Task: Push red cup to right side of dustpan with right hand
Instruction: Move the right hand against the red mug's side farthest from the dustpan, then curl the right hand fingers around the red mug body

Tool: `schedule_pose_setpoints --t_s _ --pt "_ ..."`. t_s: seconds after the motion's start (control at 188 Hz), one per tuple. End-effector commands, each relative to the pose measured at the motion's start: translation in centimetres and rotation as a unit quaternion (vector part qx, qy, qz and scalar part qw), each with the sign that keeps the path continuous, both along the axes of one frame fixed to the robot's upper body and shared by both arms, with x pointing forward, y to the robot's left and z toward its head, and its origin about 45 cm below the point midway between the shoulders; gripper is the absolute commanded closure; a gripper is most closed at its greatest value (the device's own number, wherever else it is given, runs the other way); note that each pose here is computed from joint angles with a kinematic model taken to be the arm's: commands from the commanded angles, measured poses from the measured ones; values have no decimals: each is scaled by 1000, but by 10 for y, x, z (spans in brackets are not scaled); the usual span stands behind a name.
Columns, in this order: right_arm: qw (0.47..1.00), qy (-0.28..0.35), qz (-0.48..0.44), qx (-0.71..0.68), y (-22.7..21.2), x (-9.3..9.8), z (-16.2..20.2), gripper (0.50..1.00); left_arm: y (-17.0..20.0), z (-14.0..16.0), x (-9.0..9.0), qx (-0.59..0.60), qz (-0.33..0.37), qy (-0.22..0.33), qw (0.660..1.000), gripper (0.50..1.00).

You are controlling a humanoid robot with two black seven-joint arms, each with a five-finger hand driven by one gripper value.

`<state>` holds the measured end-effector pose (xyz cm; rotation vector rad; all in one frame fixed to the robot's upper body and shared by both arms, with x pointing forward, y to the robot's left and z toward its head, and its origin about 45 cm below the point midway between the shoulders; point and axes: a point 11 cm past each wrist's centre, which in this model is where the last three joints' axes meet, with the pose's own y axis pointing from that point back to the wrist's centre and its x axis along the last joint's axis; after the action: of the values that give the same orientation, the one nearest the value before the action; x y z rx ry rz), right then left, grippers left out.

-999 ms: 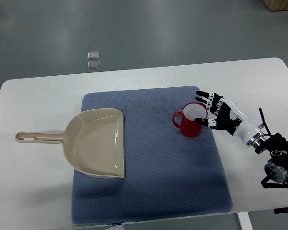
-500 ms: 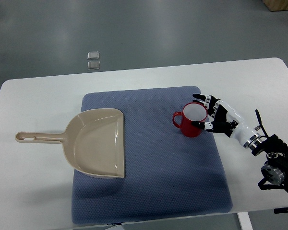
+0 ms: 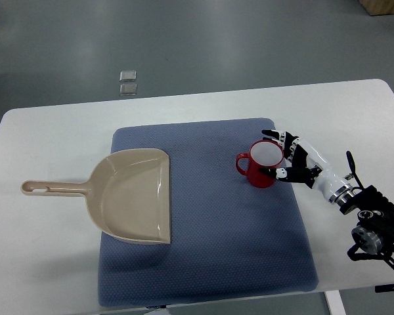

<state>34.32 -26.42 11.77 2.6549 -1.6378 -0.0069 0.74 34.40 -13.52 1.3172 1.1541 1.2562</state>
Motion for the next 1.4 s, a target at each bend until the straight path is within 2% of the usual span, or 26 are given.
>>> schedule_pose_setpoints --t_s 0.0,1.143,1.392 --pt "1000 3 -1 2 3 0 -3 576 0 0 0 0 0 0 1000 500" --pt "1000 24 -16 10 23 0 -24 574 0 0 0 0 0 0 1000 500" --pt "1000 15 -13 24 36 9 -17 574 0 0 0 0 0 0 1000 500"
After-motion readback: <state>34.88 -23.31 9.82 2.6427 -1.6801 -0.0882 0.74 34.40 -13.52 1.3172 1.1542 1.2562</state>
